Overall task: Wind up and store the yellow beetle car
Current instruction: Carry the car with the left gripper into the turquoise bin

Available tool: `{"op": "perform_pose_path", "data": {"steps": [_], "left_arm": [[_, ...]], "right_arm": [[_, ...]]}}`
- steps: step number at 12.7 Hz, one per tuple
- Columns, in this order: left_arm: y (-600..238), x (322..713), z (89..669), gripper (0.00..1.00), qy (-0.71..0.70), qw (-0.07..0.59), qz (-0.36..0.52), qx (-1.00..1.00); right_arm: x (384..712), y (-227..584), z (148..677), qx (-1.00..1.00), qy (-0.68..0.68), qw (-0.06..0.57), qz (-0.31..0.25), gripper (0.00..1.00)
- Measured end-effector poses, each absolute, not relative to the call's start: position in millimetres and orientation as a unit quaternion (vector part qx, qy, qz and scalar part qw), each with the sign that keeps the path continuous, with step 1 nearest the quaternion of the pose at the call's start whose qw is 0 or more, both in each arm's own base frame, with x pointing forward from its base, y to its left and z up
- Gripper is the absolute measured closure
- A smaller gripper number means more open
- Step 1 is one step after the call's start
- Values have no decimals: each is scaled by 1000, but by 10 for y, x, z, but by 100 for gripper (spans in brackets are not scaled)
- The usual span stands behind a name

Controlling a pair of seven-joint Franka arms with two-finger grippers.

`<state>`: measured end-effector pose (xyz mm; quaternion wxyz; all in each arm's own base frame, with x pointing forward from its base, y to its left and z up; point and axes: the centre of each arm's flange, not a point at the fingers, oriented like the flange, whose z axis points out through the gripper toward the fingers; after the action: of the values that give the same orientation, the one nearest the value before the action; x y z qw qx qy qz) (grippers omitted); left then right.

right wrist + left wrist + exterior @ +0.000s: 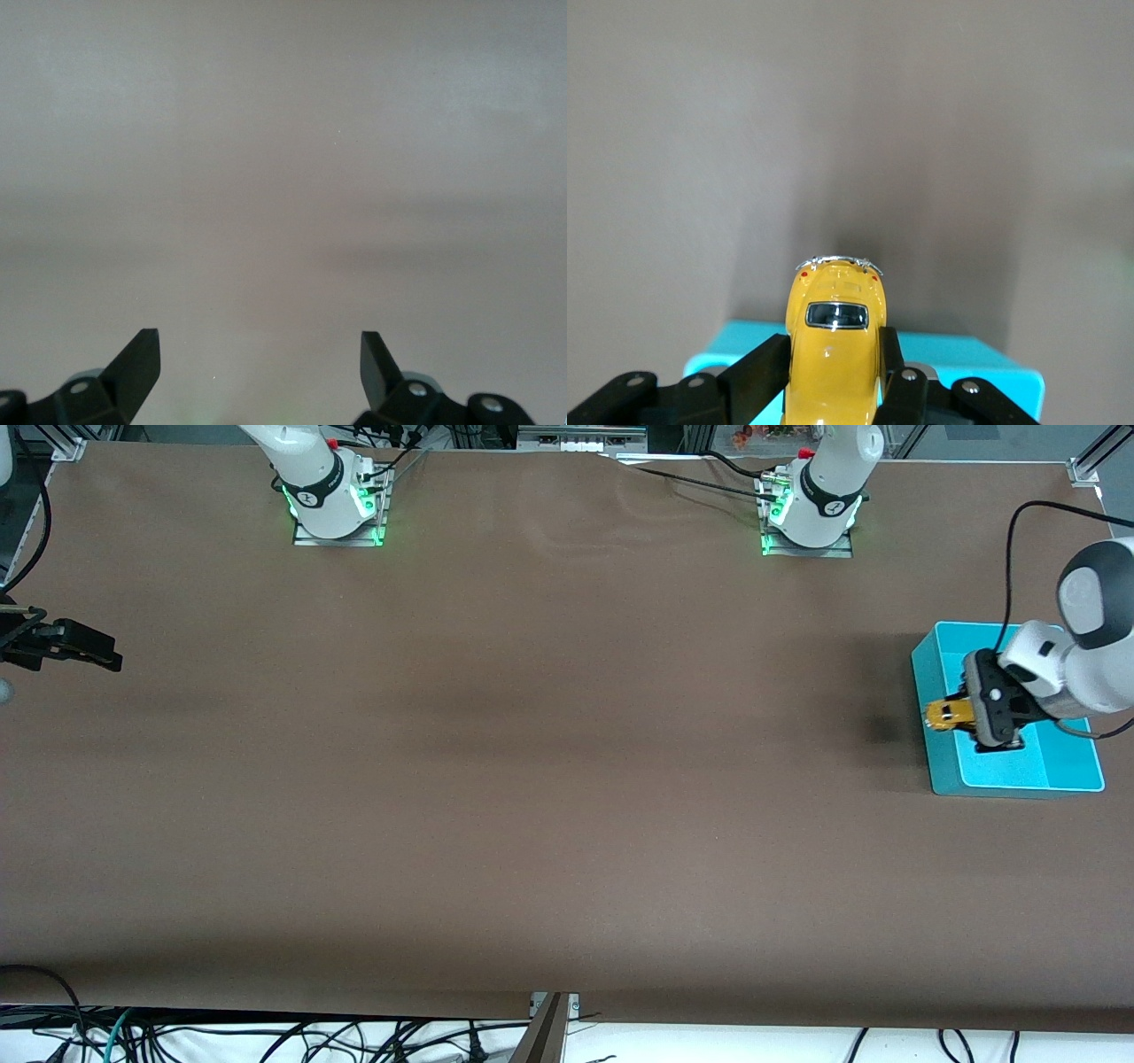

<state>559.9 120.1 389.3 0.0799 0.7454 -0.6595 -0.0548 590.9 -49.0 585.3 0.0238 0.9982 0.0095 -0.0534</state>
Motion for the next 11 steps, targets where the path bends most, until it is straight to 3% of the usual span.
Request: {"op": "perform_pose_path", "data": {"steps": [3,11], "left_arm": [[1704,5311,3768,53,-695,88,-70,711],[2783,4383,2641,53,-712,107,-95,687]], "right_arm": [[5909,-490,5853,998,9,24,-53,0],[5909,-491,5853,998,9,24,-53,0]]}}
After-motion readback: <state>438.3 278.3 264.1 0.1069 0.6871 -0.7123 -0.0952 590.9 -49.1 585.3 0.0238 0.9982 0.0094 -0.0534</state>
